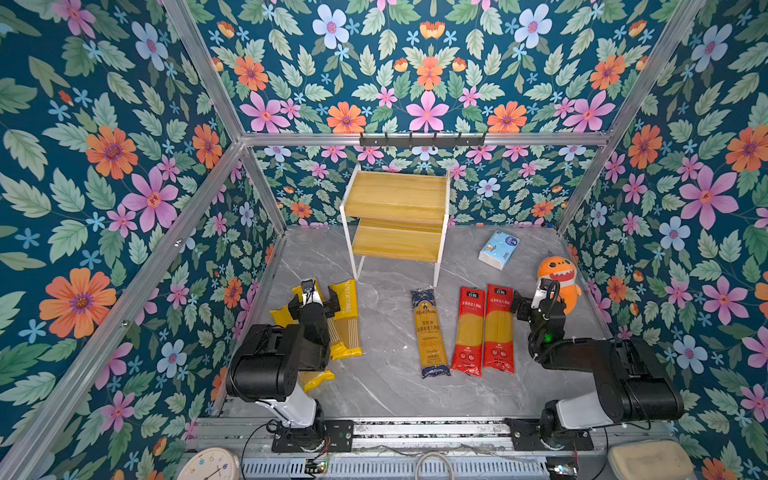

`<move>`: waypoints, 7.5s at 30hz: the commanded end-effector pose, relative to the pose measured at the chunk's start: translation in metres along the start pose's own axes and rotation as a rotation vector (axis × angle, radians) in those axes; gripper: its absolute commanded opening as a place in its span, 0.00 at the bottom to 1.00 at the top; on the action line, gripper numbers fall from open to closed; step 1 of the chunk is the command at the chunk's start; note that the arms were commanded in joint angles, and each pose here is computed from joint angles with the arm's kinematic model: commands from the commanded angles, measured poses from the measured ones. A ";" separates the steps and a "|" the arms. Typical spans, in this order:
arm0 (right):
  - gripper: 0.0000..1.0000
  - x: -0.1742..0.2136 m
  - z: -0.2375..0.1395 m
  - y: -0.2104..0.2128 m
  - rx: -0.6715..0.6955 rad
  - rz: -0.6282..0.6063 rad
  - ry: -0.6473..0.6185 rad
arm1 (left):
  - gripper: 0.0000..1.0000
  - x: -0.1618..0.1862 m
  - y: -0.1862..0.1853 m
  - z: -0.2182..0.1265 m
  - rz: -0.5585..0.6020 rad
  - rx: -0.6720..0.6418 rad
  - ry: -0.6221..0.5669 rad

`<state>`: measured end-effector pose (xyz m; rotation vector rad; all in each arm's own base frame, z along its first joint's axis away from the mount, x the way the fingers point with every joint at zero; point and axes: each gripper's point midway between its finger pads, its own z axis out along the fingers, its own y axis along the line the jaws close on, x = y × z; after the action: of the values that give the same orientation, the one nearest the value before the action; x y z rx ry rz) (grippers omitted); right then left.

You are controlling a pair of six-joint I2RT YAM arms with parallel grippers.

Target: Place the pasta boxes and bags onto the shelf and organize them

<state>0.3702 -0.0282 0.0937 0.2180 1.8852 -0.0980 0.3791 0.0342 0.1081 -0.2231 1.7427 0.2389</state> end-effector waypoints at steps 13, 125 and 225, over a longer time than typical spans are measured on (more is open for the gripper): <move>0.99 -0.009 0.002 0.001 -0.012 0.001 -0.028 | 1.00 -0.006 0.001 0.000 -0.006 -0.003 -0.023; 0.27 0.091 -0.110 0.312 -0.859 0.545 1.027 | 0.20 0.077 -0.288 -0.174 -0.612 0.870 0.929; 0.16 -0.170 -0.205 0.355 -1.411 0.422 0.517 | 0.31 -0.252 -0.260 -0.174 -0.743 1.464 0.373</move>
<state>0.2932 0.3354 0.3107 -0.3730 2.0219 1.6441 0.3314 -0.2672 0.3475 0.1920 1.7590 -1.6248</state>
